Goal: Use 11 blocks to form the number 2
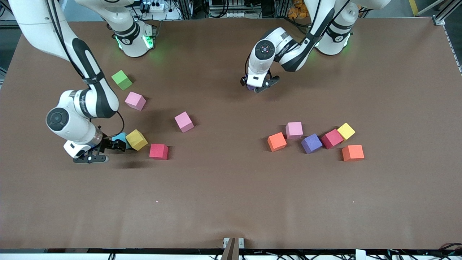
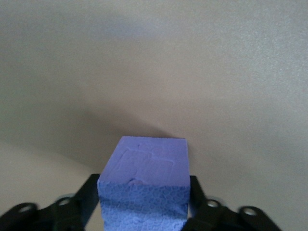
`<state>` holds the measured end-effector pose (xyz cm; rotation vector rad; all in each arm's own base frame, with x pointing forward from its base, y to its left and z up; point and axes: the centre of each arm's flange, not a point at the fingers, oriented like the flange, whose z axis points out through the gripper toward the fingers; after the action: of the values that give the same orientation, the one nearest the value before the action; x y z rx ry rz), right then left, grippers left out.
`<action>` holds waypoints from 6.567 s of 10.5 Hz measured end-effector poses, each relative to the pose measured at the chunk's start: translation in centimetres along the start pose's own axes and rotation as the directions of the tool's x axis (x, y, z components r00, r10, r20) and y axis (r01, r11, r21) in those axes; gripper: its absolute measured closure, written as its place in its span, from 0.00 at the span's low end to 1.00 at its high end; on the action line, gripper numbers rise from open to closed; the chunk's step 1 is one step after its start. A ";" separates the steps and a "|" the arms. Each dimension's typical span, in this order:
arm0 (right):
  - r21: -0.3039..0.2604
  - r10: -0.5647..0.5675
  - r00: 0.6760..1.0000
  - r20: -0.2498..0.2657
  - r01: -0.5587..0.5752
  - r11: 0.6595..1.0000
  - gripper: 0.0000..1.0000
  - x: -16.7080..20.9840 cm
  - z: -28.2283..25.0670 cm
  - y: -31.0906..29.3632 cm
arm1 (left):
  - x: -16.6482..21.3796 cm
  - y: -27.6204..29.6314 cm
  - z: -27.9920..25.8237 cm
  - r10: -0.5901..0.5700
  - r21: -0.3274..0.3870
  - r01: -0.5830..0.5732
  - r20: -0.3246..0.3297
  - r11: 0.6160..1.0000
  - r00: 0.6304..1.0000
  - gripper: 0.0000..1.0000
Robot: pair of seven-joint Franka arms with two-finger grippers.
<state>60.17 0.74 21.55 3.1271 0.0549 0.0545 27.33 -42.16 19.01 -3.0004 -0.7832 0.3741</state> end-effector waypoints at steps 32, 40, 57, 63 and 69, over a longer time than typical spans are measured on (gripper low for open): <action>-0.008 -0.456 0.889 0.048 0.457 0.889 0.41 -3.8 -9.7 -8.0 | 17.4 7.5 -18.0 0.216 0.175 -0.202 -0.066 0.964 0.974 0.00; 0.079 -0.967 0.244 0.069 0.965 0.249 0.42 -12.8 -10.0 -30.8 | 26.1 7.0 -17.4 0.266 0.024 -0.265 -0.156 0.964 0.951 0.00; 0.198 -0.999 0.047 -0.006 0.979 0.045 0.42 -31.2 -1.7 -44.8 | 30.1 7.1 -10.0 0.190 -0.016 -0.195 -0.161 0.981 0.969 0.03; 0.204 -0.999 0.041 -0.020 0.978 0.036 0.42 -31.8 -0.3 -45.3 | 29.9 7.3 -9.8 0.194 -0.020 -0.200 -0.163 0.980 0.967 0.33; 0.207 -0.996 0.092 -0.011 0.974 0.087 0.42 -31.9 0.1 -45.3 | 29.1 7.6 -12.3 0.148 -0.061 -0.160 -0.167 0.985 0.975 0.44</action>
<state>26.68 44.90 19.74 2.3704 2.2405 -0.1937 58.43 -34.21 23.84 -3.1202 -0.5648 0.1019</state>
